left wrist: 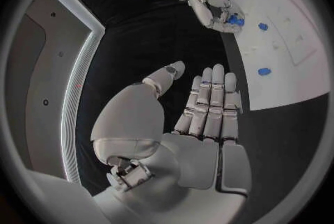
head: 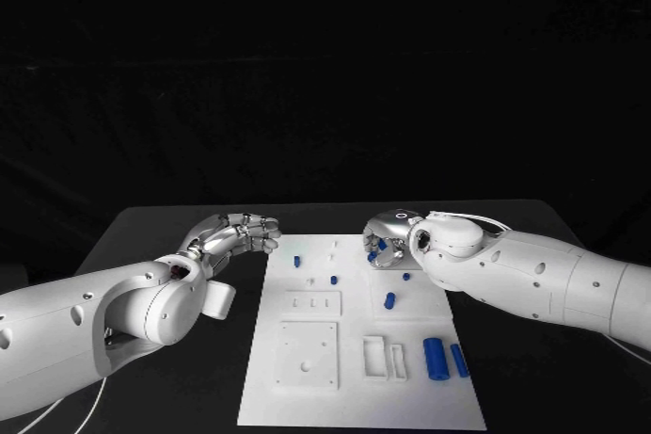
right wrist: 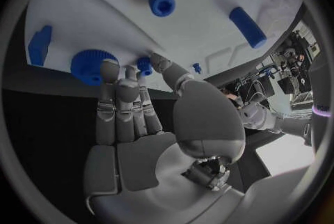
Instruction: Assemble the parts on the task board
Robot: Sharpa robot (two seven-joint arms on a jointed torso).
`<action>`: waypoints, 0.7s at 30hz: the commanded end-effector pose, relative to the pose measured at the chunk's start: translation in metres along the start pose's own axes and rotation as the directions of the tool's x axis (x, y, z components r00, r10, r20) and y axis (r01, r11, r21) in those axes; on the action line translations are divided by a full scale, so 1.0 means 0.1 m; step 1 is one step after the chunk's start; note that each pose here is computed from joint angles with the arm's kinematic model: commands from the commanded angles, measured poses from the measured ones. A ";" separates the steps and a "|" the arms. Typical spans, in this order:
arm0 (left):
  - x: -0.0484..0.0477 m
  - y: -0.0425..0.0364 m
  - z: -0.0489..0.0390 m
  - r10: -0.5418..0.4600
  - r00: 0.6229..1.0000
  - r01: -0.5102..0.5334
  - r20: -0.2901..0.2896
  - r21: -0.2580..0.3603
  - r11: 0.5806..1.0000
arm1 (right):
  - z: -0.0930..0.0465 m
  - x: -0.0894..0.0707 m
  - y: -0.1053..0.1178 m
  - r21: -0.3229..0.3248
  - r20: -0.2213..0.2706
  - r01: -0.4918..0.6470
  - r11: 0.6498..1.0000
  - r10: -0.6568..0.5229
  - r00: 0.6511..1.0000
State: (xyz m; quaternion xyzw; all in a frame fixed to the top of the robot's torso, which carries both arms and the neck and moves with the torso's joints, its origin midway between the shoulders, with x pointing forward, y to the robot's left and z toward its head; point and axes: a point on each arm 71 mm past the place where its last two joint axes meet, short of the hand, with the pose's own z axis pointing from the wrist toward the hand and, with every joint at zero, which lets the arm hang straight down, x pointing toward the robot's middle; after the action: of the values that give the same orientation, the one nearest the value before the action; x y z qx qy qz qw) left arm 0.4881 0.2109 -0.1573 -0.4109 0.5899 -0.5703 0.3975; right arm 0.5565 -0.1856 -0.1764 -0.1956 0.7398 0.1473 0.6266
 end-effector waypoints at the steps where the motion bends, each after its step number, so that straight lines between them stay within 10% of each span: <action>1: 0.022 -0.015 0.008 -0.001 1.000 0.001 -0.022 0.007 1.000 | 0.00 0.08 0.02 -0.009 -0.034 0.010 1.000 -0.010 0.999; 21: 0.015 -0.002 0.017 -0.001 1.000 0.001 -0.023 -0.007 1.000 | -0.01 -0.01 0.04 0.010 0.090 0.037 0.999 -0.038 0.995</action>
State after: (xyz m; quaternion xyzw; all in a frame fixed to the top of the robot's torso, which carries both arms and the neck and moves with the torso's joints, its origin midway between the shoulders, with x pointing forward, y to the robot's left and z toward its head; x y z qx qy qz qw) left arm 0.4894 0.2119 -0.1583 -0.4129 0.5932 -0.5670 0.3952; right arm 0.5552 -0.1830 -0.1712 -0.1981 0.7140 0.1473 0.6552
